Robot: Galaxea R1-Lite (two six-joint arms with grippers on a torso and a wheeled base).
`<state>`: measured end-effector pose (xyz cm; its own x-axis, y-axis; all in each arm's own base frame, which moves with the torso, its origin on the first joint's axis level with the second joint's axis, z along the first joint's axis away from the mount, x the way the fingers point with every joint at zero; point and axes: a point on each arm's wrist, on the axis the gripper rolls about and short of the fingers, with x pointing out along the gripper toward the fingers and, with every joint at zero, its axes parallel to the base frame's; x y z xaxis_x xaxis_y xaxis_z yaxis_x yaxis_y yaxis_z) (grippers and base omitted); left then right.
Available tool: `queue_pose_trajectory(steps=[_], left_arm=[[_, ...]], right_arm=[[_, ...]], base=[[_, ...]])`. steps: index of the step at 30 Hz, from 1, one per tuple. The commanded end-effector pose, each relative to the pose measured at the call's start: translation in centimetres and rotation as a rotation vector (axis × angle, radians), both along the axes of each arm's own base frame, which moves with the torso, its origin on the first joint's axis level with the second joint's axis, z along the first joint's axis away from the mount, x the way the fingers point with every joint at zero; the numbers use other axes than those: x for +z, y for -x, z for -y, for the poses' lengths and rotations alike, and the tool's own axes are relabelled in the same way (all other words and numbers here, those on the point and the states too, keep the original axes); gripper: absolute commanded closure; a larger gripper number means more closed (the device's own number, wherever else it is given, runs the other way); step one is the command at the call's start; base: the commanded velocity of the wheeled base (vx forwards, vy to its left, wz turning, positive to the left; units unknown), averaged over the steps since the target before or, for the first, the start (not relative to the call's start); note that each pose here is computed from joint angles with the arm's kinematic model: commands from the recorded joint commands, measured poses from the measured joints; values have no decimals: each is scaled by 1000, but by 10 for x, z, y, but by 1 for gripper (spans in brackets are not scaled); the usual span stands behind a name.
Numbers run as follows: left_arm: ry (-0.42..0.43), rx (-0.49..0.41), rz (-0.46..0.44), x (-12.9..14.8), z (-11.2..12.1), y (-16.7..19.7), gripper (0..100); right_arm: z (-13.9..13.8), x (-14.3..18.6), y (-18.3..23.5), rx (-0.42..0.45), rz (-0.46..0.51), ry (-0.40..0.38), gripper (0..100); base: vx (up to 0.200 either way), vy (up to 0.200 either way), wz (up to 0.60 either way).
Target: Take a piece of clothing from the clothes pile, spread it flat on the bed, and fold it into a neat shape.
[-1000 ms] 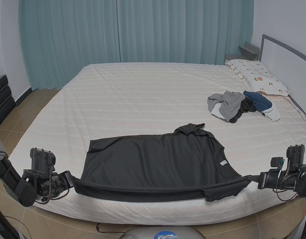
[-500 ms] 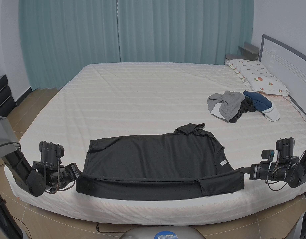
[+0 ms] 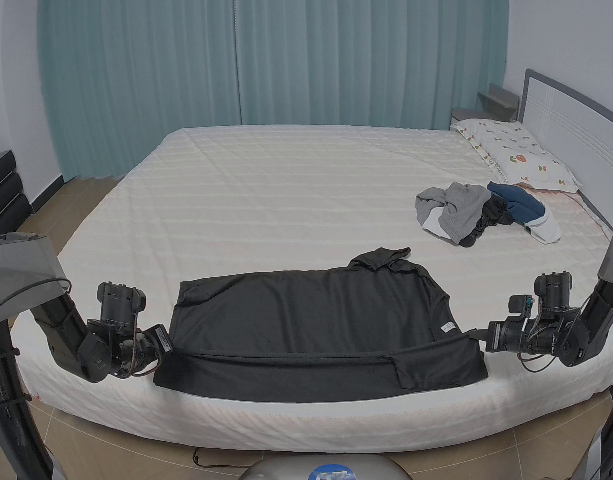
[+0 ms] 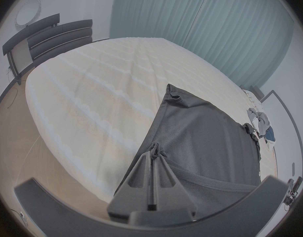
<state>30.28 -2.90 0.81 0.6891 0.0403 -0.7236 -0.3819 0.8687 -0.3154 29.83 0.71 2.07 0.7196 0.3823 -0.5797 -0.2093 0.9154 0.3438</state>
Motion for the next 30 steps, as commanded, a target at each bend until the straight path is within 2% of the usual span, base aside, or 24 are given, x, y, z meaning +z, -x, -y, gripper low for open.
queue_pose_trajectory(steps=[1,20,21,22,30], left_arm=[[-2,2,-29,-16,1,-10,100],[30,32,-25,-24,3,-21,100],[31,33,-25,-24,3,-21,0],[36,37,-21,-23,3,-22,0],[48,50,-19,-21,3,-20,0]], right_arm=[[-3,-13,-12,12,-20,-2,100],[-13,-23,-24,25,-30,-13,100],[-13,-23,-24,24,-32,-14,100],[-15,-24,-25,26,-35,-16,0],[-16,-22,-25,5,-40,-31,0]], base=[[0,0,0],[0,0,0],[0,0,0],[0,0,0],[0,0,0]])
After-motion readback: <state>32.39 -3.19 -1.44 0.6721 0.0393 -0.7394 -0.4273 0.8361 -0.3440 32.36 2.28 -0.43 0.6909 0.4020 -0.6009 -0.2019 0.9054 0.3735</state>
